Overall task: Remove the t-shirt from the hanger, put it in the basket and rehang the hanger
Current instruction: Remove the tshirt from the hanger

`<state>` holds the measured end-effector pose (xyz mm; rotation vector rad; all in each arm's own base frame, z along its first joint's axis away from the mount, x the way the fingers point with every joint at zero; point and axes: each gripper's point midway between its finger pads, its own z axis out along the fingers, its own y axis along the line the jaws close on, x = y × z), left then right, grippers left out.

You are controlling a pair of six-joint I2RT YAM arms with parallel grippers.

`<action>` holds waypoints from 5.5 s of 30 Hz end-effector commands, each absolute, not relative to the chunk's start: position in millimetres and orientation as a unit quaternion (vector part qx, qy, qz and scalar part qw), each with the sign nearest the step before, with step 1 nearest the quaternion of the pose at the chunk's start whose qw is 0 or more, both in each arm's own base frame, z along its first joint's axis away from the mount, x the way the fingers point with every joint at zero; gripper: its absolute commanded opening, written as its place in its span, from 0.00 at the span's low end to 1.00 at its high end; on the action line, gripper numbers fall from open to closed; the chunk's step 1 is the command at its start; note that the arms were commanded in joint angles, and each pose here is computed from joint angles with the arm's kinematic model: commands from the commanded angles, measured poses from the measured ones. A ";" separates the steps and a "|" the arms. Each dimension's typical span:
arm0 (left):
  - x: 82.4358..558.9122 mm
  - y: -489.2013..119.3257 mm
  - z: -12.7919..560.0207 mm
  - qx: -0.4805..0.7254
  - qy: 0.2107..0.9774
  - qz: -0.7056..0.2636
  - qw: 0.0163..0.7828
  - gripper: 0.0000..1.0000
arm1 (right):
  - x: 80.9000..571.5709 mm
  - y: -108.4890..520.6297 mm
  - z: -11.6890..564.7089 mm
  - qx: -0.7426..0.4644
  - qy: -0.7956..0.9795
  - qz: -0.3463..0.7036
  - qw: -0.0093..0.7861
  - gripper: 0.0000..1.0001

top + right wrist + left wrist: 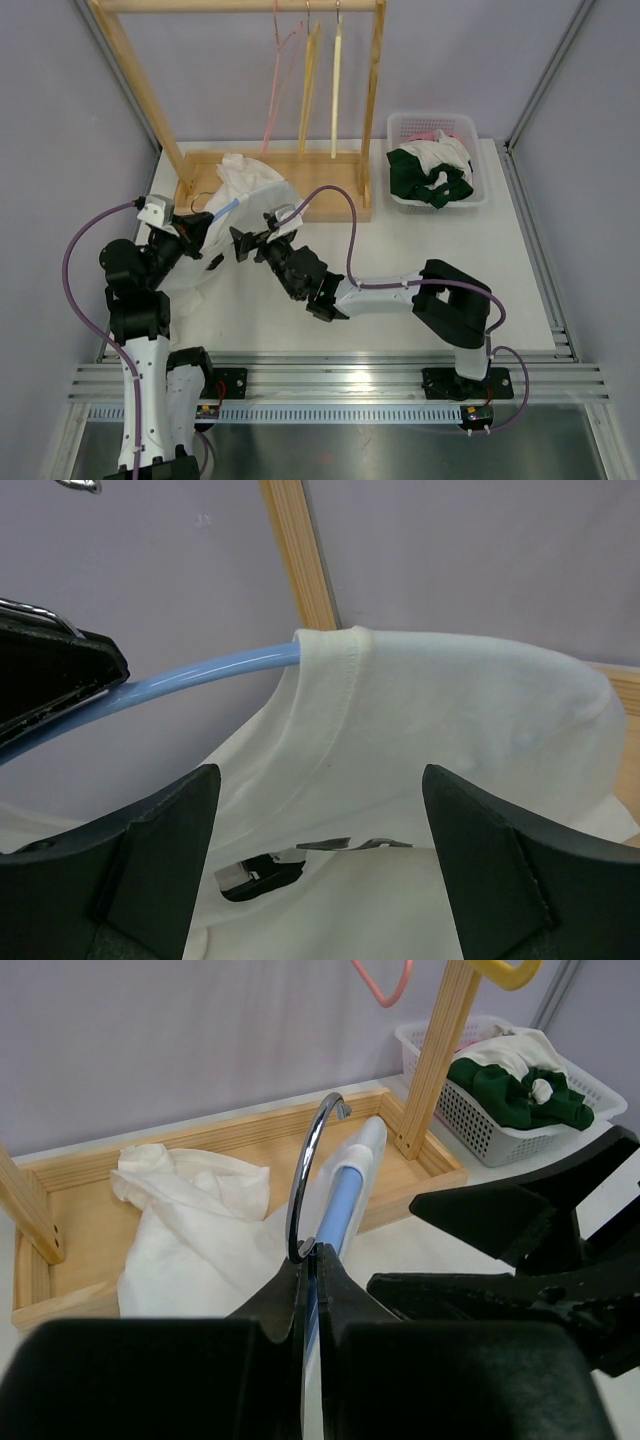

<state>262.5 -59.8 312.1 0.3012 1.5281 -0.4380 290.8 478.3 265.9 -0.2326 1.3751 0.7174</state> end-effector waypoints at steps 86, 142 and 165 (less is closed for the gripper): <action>169.8 -166.9 366.3 0.388 0.450 -0.378 0.710 0.00 | 278.4 295.3 441.0 -0.062 0.631 0.204 0.746 0.00; 68.0 -179.2 396.0 0.575 0.345 -0.420 0.611 0.00 | 318.2 248.2 280.8 -0.021 0.707 0.221 0.672 0.00; 81.5 -179.1 381.9 0.603 0.292 -0.358 0.650 0.00 | 264.2 368.3 245.9 -0.193 0.644 0.359 0.647 0.00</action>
